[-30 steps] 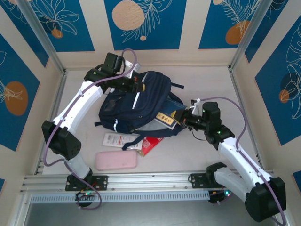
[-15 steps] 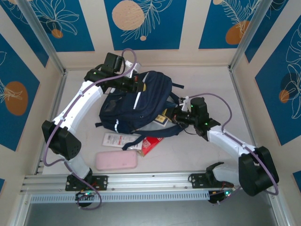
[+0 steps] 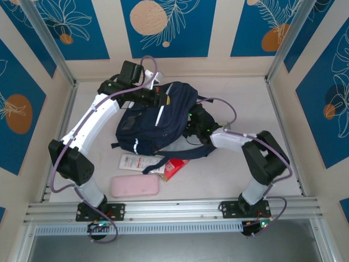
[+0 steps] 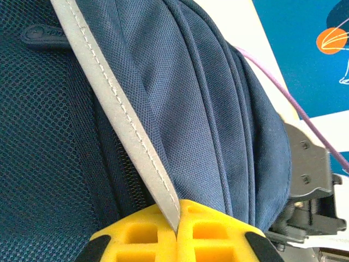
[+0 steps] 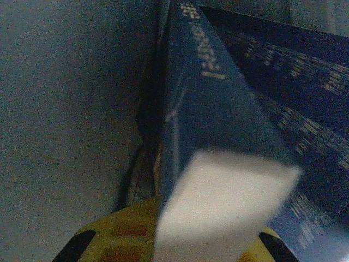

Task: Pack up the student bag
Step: Place the book in the student bag, then close the student bag at the top-center of the table.

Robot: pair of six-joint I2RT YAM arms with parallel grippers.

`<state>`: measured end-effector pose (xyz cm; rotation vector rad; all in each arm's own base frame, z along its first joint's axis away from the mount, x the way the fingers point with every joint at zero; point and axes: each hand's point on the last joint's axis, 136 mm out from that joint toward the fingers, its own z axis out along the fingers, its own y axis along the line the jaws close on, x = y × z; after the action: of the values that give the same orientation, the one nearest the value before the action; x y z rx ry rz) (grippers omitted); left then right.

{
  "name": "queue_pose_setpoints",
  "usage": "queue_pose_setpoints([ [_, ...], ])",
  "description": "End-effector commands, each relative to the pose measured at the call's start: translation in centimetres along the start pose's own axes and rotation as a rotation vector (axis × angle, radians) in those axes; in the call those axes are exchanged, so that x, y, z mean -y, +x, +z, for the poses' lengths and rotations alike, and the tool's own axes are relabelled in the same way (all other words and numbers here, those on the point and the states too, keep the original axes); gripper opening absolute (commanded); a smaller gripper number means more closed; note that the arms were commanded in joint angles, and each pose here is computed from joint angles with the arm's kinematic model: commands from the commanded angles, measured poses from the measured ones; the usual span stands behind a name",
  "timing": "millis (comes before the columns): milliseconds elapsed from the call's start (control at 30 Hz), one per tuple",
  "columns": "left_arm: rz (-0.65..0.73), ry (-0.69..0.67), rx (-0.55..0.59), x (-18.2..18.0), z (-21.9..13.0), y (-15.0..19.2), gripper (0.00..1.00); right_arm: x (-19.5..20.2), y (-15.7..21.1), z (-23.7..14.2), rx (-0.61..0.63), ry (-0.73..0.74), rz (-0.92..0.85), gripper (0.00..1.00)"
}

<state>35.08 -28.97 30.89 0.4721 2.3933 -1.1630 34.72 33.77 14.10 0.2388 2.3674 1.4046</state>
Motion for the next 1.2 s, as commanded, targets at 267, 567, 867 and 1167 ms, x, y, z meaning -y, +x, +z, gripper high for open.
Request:
queue_pose_setpoints([
  [267,0.102,0.166,0.133,4.8,-3.3,-3.2,0.00,-0.9,-0.5,5.7,0.033,-0.005,-0.017,0.36],
  [567,0.026,0.098,0.198,1.8,-3.6,-4.9,0.00,-3.2,-0.6,-0.8,0.069,-0.054,-0.176,0.66],
  [867,-0.116,-0.045,0.333,-4.5,-5.2,-8.6,0.00,-2.1,-1.3,-8.6,0.206,0.013,-0.216,0.73],
  [1167,-0.122,-0.207,0.399,-9.4,-6.2,-12.6,0.00,-0.3,-1.3,-16.8,0.338,0.102,-0.302,0.69],
])
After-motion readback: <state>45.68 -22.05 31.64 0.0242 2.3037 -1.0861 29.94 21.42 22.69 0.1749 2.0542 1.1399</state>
